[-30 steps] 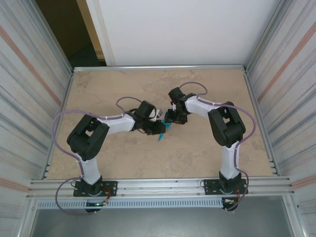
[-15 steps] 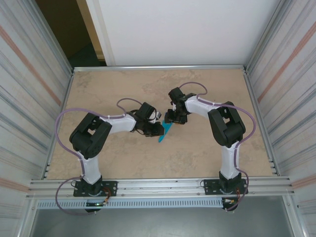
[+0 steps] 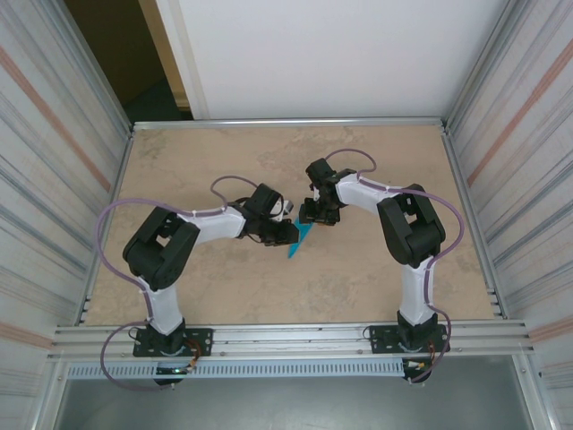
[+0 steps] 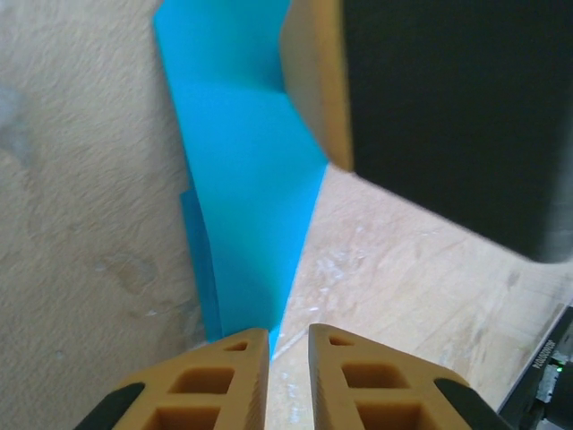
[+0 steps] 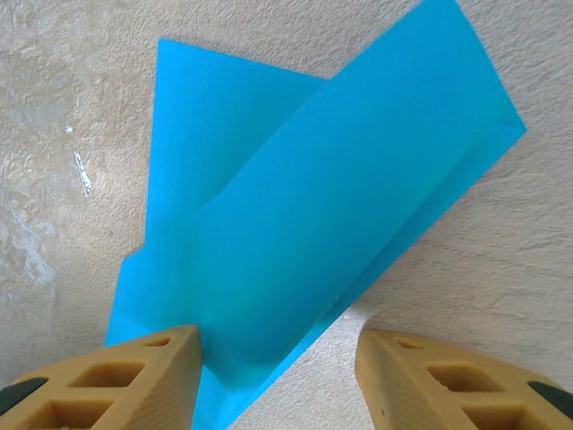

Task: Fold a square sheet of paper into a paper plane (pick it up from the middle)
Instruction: Fold the wing for the fifth time at the center of the table.

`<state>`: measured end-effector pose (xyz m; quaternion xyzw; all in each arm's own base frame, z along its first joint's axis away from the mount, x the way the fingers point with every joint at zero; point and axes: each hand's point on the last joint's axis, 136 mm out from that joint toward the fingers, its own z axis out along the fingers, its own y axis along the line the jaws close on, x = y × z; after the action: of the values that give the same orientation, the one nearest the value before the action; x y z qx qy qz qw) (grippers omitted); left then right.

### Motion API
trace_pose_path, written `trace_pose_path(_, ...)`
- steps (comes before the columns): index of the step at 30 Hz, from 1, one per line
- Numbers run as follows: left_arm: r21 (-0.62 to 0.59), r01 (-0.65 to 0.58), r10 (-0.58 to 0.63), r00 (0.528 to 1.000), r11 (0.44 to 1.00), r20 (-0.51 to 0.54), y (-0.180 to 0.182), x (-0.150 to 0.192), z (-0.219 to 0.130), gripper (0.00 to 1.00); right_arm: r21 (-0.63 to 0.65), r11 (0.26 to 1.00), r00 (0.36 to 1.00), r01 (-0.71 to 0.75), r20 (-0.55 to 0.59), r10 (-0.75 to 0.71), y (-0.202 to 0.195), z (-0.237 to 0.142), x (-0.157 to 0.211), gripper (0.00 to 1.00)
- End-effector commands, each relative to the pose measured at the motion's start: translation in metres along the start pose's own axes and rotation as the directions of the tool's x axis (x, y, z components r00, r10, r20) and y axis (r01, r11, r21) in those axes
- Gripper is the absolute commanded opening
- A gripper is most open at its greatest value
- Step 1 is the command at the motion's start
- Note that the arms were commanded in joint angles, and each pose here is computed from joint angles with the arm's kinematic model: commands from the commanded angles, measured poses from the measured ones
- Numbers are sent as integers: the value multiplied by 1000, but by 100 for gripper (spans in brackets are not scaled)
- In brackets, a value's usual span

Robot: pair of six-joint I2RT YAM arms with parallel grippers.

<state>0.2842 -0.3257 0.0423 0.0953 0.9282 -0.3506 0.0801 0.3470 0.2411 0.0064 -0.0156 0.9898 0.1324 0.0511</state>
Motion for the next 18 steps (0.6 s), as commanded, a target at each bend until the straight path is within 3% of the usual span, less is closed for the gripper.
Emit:
trace_pose_path(1,65,-58,55,997,996,46,-23,-7,-10,21,157,986,967,-49,-238,86,-57,82,74,51)
trace_pose_path(18,19,-37,37,999,999,-12,-11,-6,9,20,125,990,966,-68,-238,97,-57,83,75,51)
